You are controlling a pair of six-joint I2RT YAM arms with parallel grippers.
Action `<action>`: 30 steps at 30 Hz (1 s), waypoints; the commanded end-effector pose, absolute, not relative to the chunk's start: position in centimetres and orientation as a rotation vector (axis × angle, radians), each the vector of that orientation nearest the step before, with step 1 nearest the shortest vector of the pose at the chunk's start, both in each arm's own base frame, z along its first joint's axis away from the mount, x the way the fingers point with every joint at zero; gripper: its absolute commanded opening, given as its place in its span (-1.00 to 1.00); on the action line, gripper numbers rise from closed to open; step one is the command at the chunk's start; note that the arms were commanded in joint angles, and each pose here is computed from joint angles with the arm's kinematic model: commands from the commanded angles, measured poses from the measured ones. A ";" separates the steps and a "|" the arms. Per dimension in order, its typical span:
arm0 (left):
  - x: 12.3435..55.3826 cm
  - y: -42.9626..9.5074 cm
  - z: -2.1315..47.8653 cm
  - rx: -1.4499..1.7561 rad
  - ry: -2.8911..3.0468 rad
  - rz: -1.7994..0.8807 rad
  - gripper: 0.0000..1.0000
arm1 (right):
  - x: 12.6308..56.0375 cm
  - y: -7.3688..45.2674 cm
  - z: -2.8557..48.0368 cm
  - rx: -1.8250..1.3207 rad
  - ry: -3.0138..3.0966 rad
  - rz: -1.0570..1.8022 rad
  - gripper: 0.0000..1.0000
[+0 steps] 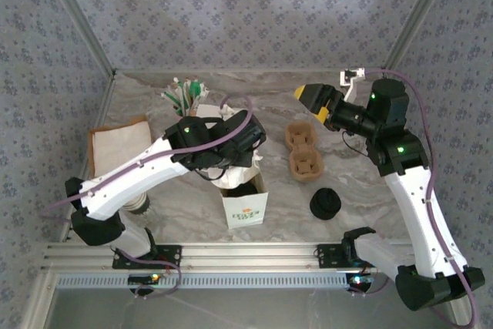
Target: Pack the takeout coffee
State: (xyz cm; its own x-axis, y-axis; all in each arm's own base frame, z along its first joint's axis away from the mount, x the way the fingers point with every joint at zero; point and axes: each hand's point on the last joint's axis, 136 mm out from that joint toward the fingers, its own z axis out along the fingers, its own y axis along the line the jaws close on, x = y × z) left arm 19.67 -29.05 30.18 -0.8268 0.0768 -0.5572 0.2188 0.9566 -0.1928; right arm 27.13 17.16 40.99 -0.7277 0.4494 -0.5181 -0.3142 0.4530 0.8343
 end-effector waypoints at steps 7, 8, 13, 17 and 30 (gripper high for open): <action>19.4 -30.0 33.1 0.155 2.455 -0.587 -1.00 | 26.5 17.7 41.9 0.065 1.948 1.371 0.99; 19.4 -29.7 32.9 0.146 2.460 -0.583 -1.00 | 26.3 17.8 41.9 0.057 1.950 1.374 0.99; 19.5 -28.9 31.6 0.110 2.489 -0.566 -1.00 | 25.9 18.5 41.7 0.018 1.966 1.376 0.98; 19.4 -29.1 30.0 0.108 2.528 -0.551 -1.00 | 25.5 19.2 41.3 -0.010 1.984 1.378 0.97; 19.7 -29.9 25.7 0.151 2.651 -0.357 -1.00 | 25.2 19.7 40.5 -0.037 2.010 1.381 0.96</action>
